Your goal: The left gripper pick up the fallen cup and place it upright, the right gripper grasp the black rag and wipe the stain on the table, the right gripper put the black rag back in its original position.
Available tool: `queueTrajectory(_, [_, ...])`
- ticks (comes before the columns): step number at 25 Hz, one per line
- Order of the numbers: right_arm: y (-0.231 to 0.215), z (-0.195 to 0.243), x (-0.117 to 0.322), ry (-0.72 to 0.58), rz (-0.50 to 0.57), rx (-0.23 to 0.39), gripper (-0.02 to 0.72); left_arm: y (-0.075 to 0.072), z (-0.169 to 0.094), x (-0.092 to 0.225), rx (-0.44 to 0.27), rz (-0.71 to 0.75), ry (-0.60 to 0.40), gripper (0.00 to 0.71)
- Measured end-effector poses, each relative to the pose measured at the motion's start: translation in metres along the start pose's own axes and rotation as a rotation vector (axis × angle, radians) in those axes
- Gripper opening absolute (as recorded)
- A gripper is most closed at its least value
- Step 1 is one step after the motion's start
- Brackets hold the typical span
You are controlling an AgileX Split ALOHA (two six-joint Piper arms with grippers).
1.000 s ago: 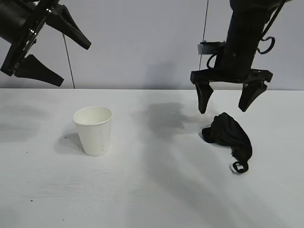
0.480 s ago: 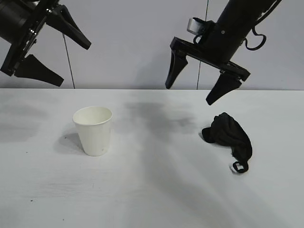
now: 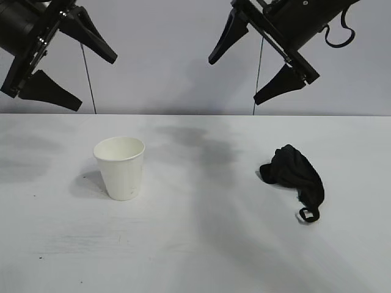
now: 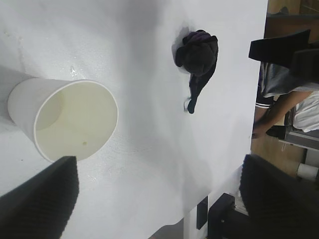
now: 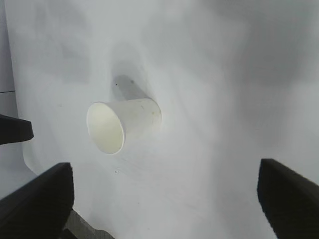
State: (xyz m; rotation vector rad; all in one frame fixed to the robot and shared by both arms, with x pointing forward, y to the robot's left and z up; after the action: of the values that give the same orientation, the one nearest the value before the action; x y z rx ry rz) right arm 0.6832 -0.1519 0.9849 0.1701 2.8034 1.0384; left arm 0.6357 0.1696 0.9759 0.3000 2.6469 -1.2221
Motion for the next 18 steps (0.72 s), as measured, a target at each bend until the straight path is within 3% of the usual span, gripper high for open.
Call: queueTrajectory(18, [0.0003,-0.0005,0.0044,0.028,-0.02,0.0,0.694,0.0,0.0,0.0,0.0,0.0,0.0,0.633])
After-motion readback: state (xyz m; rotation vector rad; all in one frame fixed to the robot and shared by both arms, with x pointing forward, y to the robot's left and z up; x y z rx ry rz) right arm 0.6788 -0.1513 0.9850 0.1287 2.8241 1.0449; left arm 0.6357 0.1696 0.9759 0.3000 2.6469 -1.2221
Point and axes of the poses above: a point on each arm's last joint axis where the gripper is mounted, z pointing out along that axis toward the gripper, y along the wrist's bending axis when the last joint is at zero, x = y × z, the point moved 6 cm from there along z, pointing out along that axis toward the gripper, and after that the axes turned 11 degrees about z, right-handed, at the moved point
